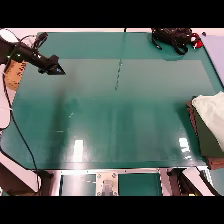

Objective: Fold the shirts.

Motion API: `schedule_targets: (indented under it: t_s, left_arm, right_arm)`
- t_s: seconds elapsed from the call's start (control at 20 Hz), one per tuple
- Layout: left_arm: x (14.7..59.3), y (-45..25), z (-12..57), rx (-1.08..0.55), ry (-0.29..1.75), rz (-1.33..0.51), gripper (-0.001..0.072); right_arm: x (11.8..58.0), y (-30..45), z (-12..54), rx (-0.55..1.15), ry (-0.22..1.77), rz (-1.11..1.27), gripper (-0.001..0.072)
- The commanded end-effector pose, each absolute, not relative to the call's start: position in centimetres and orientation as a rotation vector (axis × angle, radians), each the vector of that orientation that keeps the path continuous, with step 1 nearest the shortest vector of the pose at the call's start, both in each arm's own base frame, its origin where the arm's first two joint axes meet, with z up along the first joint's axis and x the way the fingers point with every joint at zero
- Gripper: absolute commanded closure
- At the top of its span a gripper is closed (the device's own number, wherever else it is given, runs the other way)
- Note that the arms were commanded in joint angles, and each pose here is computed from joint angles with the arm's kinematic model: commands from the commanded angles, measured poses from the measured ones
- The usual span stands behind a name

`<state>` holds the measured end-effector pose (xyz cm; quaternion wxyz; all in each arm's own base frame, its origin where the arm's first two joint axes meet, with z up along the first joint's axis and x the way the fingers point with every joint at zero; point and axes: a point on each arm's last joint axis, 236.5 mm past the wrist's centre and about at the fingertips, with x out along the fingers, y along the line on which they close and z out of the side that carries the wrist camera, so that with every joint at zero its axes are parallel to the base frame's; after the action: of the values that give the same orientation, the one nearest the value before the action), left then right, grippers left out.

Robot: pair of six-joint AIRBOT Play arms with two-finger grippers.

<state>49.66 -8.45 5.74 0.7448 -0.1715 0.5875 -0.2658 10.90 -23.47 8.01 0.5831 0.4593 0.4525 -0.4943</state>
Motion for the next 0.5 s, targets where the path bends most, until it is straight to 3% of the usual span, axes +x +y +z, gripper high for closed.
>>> schedule_targets:
  t_s: [0.0,0.05,0.1,0.15,0.2,0.45]
  left_arm:
    - [49.6,-8.6,5.8,-0.379,1.285,-0.590,0.0685]
    - [49.6,-9.0,6.1,-0.394,1.277,-0.609,0.0685]
    - [49.7,-9.6,6.8,-0.414,1.263,-0.635,0.0686]
    - [49.8,-10.0,7.6,-0.423,1.243,-0.655,0.0686]
    - [50.0,-10.5,8.7,-0.426,1.219,-0.676,0.0686]
    - [47.9,-10.6,13.5,-0.369,1.157,-0.687,0.0686]
  right_arm:
    - [9.8,-23.3,6.9,1.085,1.111,-1.180,0.0096]
    - [12.0,-23.7,7.8,1.092,1.056,-1.121,0.0098]
    - [14.7,-23.8,8.9,1.092,1.000,-1.043,0.0187]
    - [17.6,-23.7,10.2,1.076,0.943,-0.956,0.0474]
    - [21.0,-23.2,11.6,1.023,0.887,-0.841,0.0692]
    - [31.9,-16.0,13.8,0.785,0.831,-0.493,0.0694]
